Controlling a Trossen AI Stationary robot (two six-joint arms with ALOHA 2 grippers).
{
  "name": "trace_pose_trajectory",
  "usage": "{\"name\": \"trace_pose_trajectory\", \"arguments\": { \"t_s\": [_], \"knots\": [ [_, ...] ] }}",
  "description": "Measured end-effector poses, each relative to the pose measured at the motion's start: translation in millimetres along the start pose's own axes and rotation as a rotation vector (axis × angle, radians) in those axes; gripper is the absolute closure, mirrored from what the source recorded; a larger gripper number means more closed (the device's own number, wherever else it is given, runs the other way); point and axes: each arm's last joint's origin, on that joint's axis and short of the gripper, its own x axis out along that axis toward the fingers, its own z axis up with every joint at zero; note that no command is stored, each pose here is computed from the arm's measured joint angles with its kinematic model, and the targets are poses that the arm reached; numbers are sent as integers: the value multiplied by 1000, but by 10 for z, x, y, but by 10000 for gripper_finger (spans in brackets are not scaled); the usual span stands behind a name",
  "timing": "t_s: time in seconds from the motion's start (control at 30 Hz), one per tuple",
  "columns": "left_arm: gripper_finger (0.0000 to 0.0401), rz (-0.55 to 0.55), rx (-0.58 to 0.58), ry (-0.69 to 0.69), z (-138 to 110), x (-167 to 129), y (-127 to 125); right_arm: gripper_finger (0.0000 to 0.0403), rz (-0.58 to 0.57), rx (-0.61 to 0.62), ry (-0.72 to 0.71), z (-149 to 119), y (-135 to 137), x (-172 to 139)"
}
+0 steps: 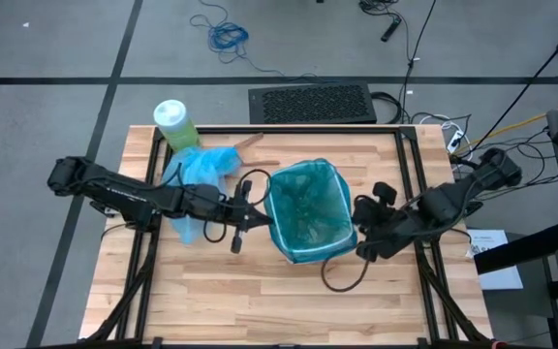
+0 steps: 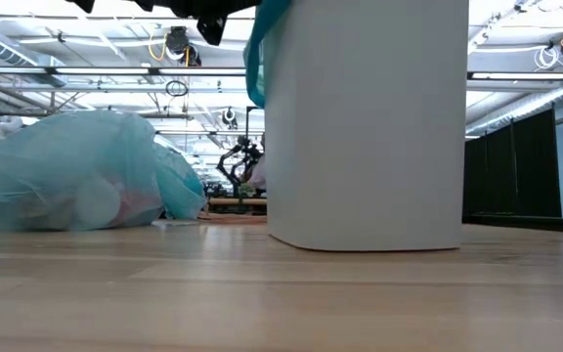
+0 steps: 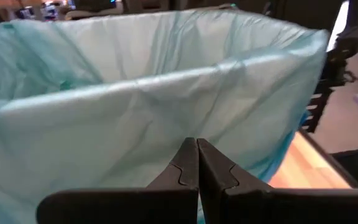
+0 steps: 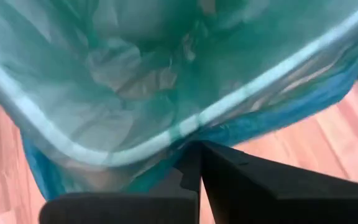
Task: Place trash/remove bag and relplace
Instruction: Insert the plastic bag in the white trash bin
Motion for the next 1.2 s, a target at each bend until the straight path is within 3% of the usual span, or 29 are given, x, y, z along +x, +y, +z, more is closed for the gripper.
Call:
{"name": "trace_pose_trajectory", "arguments": {
  "t_s": [0.47,0.7,0.83,1.0,1.13,1.2],
  "knots": [
    [401,139,48,22,-14,-19,178,403,-5,50,108,-86,313,381],
    [401,186,48,17,98,-248,285,403,-17,28,169,-131,413,516],
    [401,223,72,6,213,-505,267,403,-32,25,192,-207,364,388],
    [401,227,68,-40,336,-790,174,403,-8,26,86,-305,336,100],
    [401,146,83,-27,324,-762,-8,403,82,-59,-3,-391,472,-53],
    [401,157,94,7,277,-691,-85,403,140,-107,-28,-423,558,-99]
  ]
}}
